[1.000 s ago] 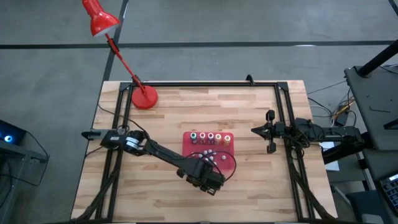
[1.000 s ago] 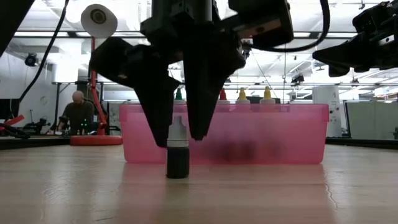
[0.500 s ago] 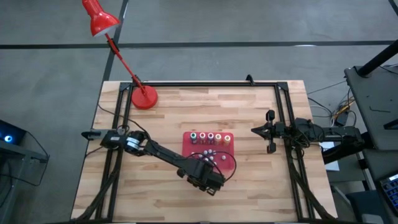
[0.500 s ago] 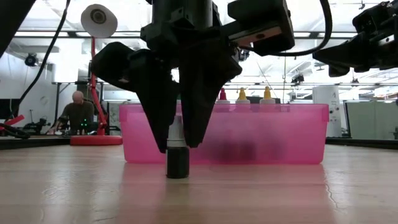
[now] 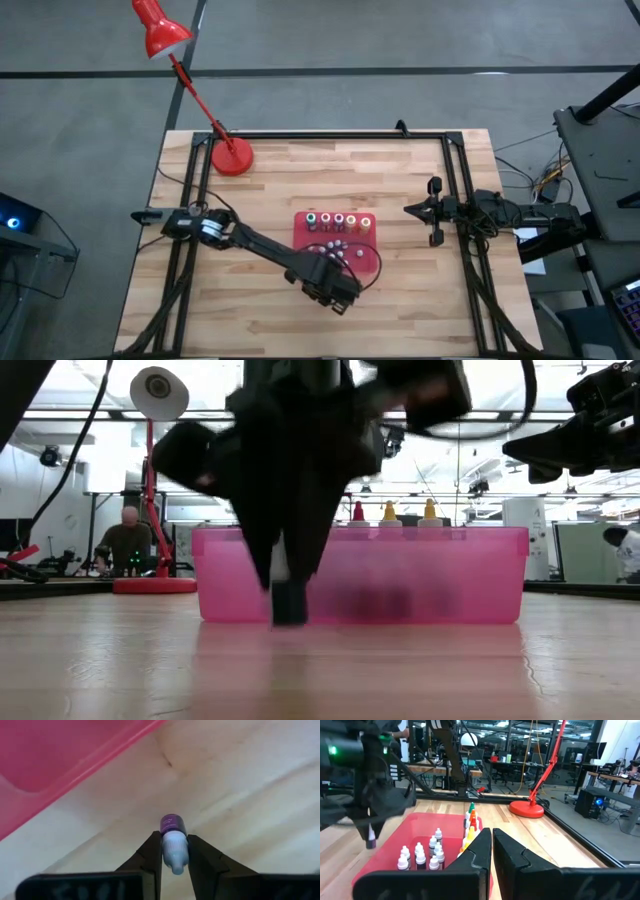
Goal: Pick & Place food coloring
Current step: Put the small purple food coloring bottle into the container
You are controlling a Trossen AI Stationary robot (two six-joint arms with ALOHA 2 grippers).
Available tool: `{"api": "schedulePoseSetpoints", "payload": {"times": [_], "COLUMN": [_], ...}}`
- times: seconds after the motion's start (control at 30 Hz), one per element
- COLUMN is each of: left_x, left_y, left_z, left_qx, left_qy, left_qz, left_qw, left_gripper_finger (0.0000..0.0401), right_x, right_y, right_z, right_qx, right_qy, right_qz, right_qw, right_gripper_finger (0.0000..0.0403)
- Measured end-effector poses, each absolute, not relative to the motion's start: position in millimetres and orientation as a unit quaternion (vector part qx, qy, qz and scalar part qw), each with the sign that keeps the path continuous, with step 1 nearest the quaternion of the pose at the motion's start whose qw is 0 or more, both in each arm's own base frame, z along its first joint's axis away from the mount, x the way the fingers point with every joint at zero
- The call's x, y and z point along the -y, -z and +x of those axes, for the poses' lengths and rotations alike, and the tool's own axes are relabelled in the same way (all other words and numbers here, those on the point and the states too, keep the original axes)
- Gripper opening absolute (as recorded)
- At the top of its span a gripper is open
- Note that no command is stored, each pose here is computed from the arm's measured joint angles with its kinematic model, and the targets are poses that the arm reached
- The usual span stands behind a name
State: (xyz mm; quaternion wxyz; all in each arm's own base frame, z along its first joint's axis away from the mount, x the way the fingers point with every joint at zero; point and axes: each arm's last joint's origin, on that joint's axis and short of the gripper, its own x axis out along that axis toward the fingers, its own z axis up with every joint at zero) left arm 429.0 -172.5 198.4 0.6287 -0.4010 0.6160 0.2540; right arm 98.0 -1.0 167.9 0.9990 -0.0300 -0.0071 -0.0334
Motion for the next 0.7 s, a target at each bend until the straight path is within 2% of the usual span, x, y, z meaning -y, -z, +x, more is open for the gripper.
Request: {"api": "schedulePoseSetpoints", "payload": {"times": [0.43, 0.7], "left_x": [151.9, 119.8], "left_y": [-258.9, -268.8], "left_z": [411.6, 405.0], "left_qx": [-0.624, -0.658], "left_qy": [-0.219, -0.215], "left_qz": [-0.382, -0.333], "left_qw": [0.645, 0.640], "left_gripper_finger": [0.0048, 0.0047], "right_x": [1.0, 1.0], "right_y": [-167.7, -167.8], "right_z": [98.0, 98.0], "right_qx": [0.007, 0.007], "right_qy": [0.033, 0.033], "right_qz": [-0.030, -0.030], "right_qw": [0.999, 0.999], "right_gripper_finger": [0.0008, 0.0009]}}
